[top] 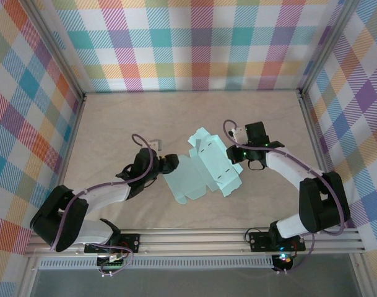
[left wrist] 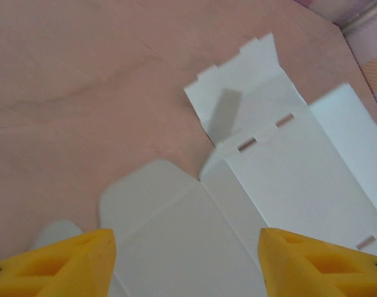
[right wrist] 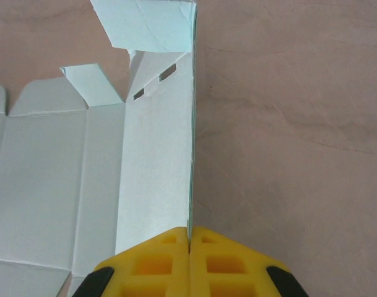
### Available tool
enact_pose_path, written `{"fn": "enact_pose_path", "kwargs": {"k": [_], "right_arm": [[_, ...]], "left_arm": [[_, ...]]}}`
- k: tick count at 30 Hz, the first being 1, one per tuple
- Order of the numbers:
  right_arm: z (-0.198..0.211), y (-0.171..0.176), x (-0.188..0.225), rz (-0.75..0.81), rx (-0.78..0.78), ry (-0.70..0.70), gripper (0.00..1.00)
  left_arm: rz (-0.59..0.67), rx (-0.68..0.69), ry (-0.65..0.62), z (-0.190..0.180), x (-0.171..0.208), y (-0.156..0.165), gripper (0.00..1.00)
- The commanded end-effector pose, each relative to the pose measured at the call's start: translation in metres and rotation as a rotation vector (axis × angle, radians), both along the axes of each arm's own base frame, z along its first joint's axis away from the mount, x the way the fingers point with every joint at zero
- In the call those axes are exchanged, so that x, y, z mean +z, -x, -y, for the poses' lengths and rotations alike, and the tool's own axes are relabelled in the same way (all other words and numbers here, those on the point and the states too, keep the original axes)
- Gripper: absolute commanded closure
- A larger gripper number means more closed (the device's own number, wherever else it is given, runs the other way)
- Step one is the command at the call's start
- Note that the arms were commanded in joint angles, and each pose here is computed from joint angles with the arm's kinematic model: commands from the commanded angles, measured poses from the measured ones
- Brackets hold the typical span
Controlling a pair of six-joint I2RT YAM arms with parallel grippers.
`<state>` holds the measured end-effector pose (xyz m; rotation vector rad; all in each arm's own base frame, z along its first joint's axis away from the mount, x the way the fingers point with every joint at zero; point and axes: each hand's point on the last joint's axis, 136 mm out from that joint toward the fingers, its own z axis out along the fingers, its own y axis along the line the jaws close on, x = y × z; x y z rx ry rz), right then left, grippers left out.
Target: Fold the paper box
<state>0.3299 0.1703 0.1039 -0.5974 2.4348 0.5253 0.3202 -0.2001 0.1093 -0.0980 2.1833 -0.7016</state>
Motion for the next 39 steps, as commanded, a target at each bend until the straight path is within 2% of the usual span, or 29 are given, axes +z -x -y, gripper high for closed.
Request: {"fn": "enact_pose_path", "kwargs": {"k": [1,7,13,19,27,36,39], "right_arm": [[-0.002,-0.003,0.019,0.122,0.06,0.094,1.0],[-0.014,0.004,0.025,0.325,0.194,0.294,1.0],[-0.01,-0.004,0.036,0.502,0.22,0.555,1.0],[-0.013,-0.004,0.025,0.571,0.285,0.771,1.0],[-0.025,-0.001,0.02,0.716,0.333,0.953,1.0],[-0.037,0.004,0.023,0.859,0.308,1.066,1.0],[-0.038,0.003,0.028,0.903,0.284,1.108,1.0]], "left_arm": [[-0.015,0.041,-0.036,-0.025,-0.003,-0.005,0.35],[-0.039,0.112,-0.043,-0.057,-0.002,-0.032,0.33],[-0.033,0.169,-0.018,-0.083,0.002,-0.056,0.33],[-0.031,0.176,0.003,-0.089,0.002,-0.073,0.31],[-0.032,0.121,0.007,-0.077,0.001,-0.09,0.29],[-0.034,0.077,0.018,-0.065,-0.006,-0.107,0.24],[-0.034,0.06,0.029,-0.061,-0.009,-0.111,0.19]]}}
